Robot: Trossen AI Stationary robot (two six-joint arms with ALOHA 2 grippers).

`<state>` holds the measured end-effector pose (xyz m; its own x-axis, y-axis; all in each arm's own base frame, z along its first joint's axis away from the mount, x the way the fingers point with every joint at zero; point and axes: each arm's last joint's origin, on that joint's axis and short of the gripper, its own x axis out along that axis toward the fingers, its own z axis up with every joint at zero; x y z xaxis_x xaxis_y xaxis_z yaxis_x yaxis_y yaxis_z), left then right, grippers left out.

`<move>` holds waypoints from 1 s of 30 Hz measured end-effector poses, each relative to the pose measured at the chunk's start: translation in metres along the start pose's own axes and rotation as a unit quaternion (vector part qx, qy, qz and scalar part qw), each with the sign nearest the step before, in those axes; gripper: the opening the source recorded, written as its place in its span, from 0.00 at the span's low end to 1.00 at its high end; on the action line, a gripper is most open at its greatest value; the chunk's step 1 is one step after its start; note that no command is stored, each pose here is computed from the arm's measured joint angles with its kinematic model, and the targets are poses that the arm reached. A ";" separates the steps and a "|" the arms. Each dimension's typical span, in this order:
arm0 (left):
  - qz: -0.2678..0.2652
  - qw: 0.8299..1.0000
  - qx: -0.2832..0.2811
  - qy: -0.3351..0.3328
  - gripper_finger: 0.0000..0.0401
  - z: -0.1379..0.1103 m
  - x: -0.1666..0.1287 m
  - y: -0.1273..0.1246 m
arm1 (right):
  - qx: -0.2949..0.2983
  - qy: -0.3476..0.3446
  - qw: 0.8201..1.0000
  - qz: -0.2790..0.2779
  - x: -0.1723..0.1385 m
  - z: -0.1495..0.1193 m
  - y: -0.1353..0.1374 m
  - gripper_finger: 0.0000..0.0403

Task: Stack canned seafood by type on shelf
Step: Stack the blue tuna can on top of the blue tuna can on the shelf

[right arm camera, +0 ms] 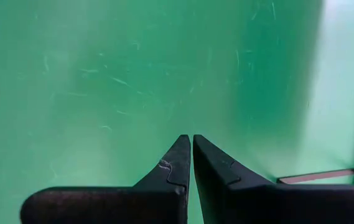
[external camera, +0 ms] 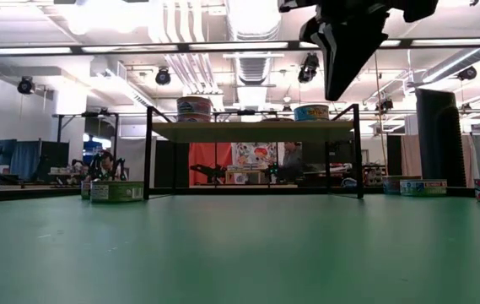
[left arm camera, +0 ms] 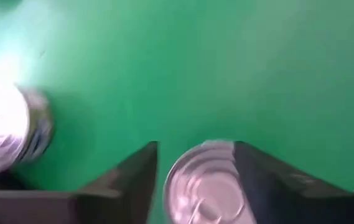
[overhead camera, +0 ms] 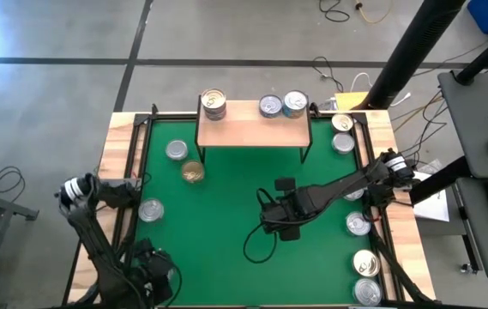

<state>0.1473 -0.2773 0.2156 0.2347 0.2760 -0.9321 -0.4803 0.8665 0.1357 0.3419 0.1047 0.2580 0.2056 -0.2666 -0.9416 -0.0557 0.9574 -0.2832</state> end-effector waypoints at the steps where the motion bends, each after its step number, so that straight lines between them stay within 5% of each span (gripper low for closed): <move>1: 0.009 1.000 -0.008 0.009 0.38 -0.001 -0.001 -0.001 | 0.002 0.002 1.000 0.000 0.001 -0.001 0.001 0.03; 7: 0.000 0.994 -0.041 0.100 0.03 -0.010 0.007 -0.007 | -0.019 0.025 1.000 -0.004 0.012 -0.012 0.015 0.03; 12: -0.004 0.980 -0.048 0.195 0.03 -0.008 0.021 -0.007 | -0.031 0.040 0.999 -0.008 0.027 -0.022 0.022 0.03; 20: -0.017 0.975 -0.032 0.218 0.00 0.030 0.057 -0.001 | -0.034 0.049 0.998 -0.009 0.049 -0.033 0.028 0.03; 23: -0.026 0.979 0.001 0.202 0.00 0.055 0.067 0.003 | -0.019 0.057 0.998 -0.009 0.053 -0.037 0.029 0.03; 30: -0.094 0.991 0.091 0.038 0.00 0.120 0.087 0.000 | -0.011 0.070 0.997 -0.010 0.051 -0.048 0.044 0.03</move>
<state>0.2690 -0.2039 0.1749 0.2370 0.0762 -0.9685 -0.2721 0.9622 0.0091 0.3035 0.1276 0.1886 0.0678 -0.3005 -0.9514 -0.0752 0.9493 -0.3052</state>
